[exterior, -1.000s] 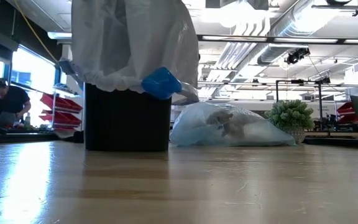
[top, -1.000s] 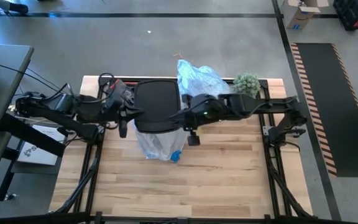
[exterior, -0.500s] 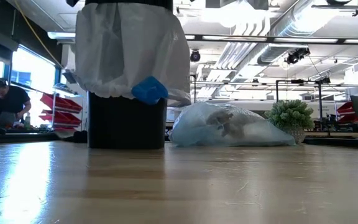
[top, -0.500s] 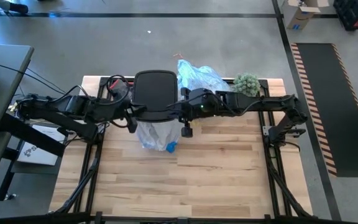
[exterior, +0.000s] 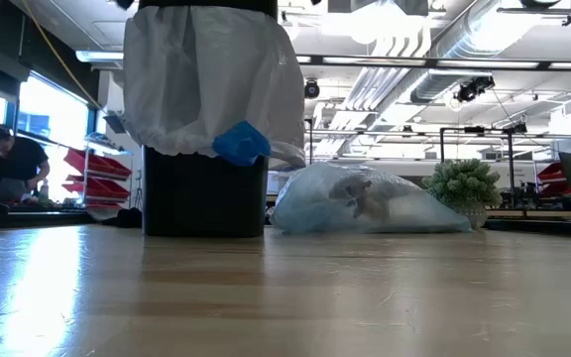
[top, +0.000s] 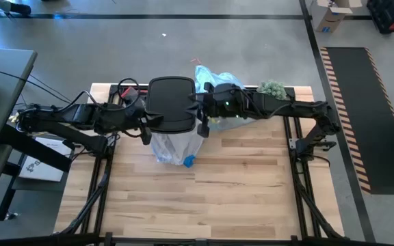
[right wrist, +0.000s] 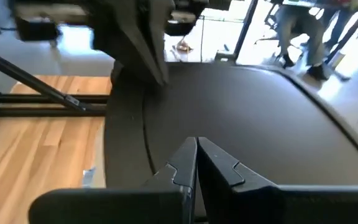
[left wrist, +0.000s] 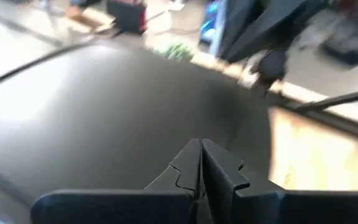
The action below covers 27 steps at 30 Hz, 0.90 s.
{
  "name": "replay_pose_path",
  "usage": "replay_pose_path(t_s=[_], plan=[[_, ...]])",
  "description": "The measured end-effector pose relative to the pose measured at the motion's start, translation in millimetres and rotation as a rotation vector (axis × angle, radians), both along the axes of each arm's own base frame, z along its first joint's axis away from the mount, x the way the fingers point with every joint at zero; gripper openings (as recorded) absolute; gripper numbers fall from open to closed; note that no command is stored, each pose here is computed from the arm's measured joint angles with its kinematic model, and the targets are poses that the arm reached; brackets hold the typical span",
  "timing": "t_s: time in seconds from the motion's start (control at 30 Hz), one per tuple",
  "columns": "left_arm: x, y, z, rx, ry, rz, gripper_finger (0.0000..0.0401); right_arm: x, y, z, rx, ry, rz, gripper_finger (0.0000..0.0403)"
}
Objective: Place trash/remove bag and relplace
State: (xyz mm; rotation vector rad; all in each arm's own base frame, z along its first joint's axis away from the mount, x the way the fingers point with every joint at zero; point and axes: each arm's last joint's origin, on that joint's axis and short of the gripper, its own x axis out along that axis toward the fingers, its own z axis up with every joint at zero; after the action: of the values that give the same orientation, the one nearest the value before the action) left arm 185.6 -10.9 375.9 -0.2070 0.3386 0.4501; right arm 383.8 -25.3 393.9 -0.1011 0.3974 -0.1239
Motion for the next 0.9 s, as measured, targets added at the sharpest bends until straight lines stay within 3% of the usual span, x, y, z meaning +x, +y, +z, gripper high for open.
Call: replay_pose_path(t_s=[0.2,0.43,0.7,0.9], plan=[[3.0,-0.8,14.5,0.045,-0.101,-0.039,0.0000,0.1,-18.1,-3.8,0.071,0.012,0.014,0.0000],[2.4,5.9,10.5,0.037,-0.054,-0.003,0.0000,-0.7,-27.8,-16.8,0.121,0.113,0.046,0.0000],[-0.7,7.9,11.6,0.022,-0.064,0.011,0.0000,1.4,-27.0,-11.6,-0.006,0.070,-0.033,0.0000],[-23.7,1.1,21.6,-0.018,-0.132,-0.030,0.0000,-32.4,-5.8,21.2,-0.123,0.050,-0.114,0.0000]])
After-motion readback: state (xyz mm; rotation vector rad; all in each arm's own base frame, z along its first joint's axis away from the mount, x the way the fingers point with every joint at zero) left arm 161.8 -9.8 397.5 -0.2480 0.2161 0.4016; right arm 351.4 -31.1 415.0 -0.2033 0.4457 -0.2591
